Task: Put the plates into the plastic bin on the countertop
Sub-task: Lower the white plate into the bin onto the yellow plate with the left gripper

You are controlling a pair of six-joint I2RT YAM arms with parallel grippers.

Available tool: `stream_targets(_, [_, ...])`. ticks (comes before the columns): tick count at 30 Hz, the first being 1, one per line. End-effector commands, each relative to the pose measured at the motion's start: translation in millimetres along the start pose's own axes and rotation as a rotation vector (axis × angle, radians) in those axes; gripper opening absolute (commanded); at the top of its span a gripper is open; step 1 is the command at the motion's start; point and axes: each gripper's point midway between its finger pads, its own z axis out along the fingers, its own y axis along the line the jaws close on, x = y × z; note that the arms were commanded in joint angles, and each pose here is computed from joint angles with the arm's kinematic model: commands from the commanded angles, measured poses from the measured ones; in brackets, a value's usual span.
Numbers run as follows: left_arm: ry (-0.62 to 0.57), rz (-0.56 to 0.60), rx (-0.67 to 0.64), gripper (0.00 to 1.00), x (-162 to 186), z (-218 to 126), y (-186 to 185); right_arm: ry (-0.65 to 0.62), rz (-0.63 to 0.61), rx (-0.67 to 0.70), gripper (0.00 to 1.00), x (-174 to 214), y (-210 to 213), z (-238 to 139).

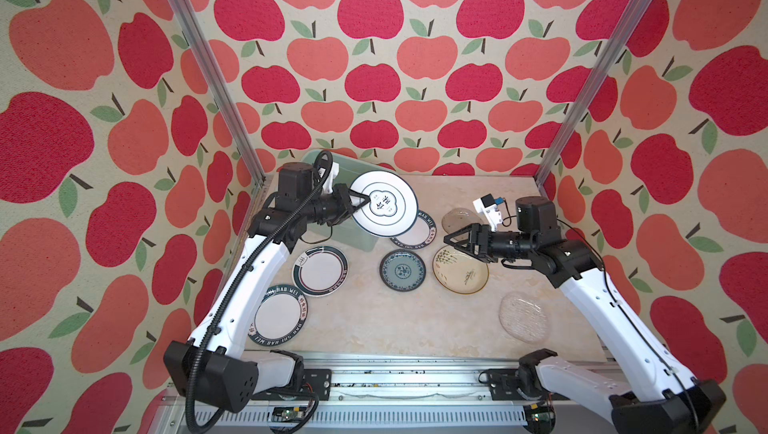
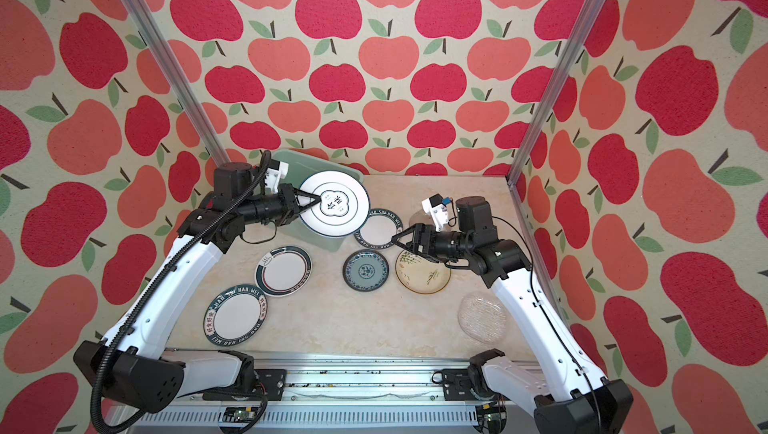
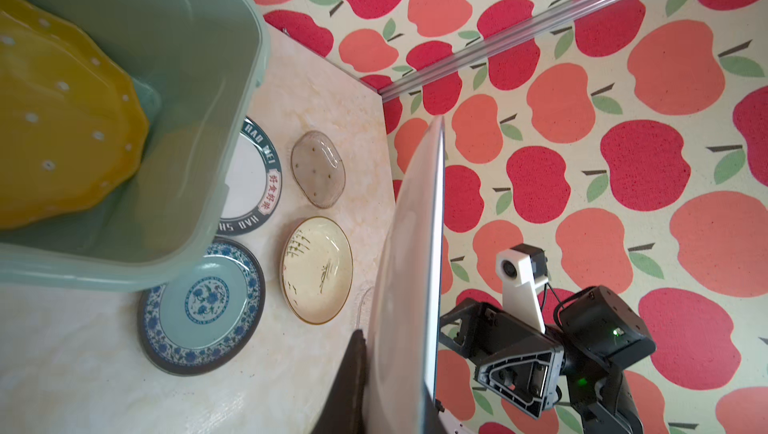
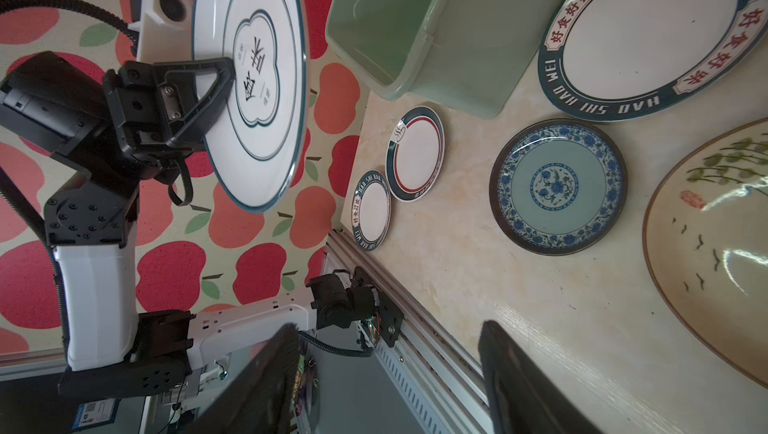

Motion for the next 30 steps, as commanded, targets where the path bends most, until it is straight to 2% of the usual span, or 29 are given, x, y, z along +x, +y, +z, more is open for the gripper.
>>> stream_targets(1, [-0.054, 0.074, -0.041, 0.00, -36.3, -6.5, 7.8, 0.032, 0.006, 0.069, 0.71, 10.5, -15.9, -3.3])
stream_targets(5, [-0.088, 0.102, -0.104, 0.00, -74.0, -8.0, 33.8, 0.059, 0.036, 0.084, 0.71, 14.8, -25.1, 1.8])
stream_targets(11, [-0.064, 0.228, -0.253, 0.00, -106.1, -0.5, 71.4, 0.100, 0.068, 0.099, 0.71, 20.1, -37.1, 10.4])
stream_targets(15, [-0.046, 0.250, -0.264, 0.00, -123.0, 7.0, 94.9, 0.122, 0.086, 0.105, 0.71, 22.7, -43.0, 15.1])
stream_targets(21, [0.114, 0.367, -0.328, 0.00, -122.5, 25.2, 129.2, 0.156, 0.113, 0.125, 0.70, 28.1, -53.6, 20.9])
stream_targets(24, [0.171, 0.387, -0.315, 0.00, -120.9, 35.8, 141.7, 0.174, 0.133, 0.126, 0.70, 31.9, -59.2, 24.9])
stream_targets(30, [0.205, 0.376, -0.248, 0.00, -120.2, 63.0, 157.4, 0.200, 0.168, 0.133, 0.69, 35.6, -68.6, 32.9])
